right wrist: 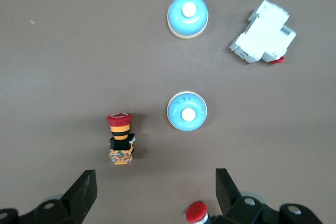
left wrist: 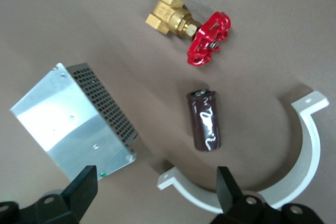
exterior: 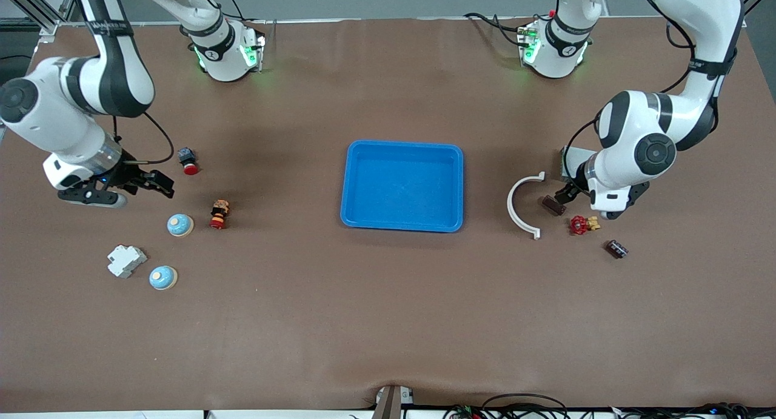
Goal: Place electrolytic capacitor and blue bell in tray
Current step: 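Grasp the capacitor with the left gripper while the right gripper reaches a bell, then lift the capacitor with the left gripper while the right gripper grasps the bell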
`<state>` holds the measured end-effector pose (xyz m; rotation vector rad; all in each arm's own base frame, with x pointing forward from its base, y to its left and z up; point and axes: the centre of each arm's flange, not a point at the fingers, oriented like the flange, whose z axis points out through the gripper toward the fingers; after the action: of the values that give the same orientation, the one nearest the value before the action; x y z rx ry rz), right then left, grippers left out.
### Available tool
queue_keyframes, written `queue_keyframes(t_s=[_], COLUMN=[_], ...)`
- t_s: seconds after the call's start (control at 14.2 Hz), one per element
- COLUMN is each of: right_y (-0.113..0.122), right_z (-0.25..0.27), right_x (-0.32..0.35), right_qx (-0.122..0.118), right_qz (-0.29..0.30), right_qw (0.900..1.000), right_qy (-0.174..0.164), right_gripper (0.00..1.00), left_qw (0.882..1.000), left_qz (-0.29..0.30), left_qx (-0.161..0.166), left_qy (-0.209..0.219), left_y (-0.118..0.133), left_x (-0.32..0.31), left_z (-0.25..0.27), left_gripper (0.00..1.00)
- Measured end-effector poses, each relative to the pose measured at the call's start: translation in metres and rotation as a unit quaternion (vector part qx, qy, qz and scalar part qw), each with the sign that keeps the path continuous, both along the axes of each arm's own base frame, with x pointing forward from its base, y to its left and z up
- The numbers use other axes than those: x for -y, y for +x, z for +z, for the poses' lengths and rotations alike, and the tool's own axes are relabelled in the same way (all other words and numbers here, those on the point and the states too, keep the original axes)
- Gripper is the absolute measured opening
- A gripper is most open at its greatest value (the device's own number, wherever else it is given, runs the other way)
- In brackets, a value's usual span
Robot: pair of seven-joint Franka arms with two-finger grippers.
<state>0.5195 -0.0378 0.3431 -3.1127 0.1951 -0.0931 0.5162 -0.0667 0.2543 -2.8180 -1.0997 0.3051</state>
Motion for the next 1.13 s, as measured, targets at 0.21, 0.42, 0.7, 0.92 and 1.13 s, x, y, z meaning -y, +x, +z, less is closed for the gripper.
queue_keyframes(t_s=[0.21, 0.42, 0.7, 0.92, 1.13], right_y=[0.010, 0.017, 0.017, 0.019, 0.024], right_z=[-0.048, -0.105, -0.150, -0.160, -0.157], right_x=[0.009, 0.014, 0.015, 0.018, 0.021], right_qx=[0.011, 0.019, 0.015, 0.018, 0.023], right_qz=[-0.009, -0.013, -0.014, -0.016, -0.018], right_qw=[1.000, 1.000, 1.000, 1.000, 1.000], right_qy=[-0.003, -0.007, -0.009, -0.010, -0.011], right_gripper=[1.00, 1.00, 1.00, 1.00, 1.00], left_qw=[1.000, 0.999, 0.999, 0.999, 0.999], left_qz=[0.021, 0.029, 0.032, 0.033, 0.035], left_qx=[0.011, 0.022, 0.021, 0.012, 0.013], left_qy=[-0.002, -0.006, -0.009, -0.010, -0.012], left_y=[0.005, 0.010, 0.017, 0.018, 0.021], left_x=[0.001, 0.002, 0.003, 0.003, 0.002], left_z=[-0.018, -0.033, -0.045, -0.059, -0.065], left_gripper=[1.00, 1.00, 1.00, 0.93, 0.84])
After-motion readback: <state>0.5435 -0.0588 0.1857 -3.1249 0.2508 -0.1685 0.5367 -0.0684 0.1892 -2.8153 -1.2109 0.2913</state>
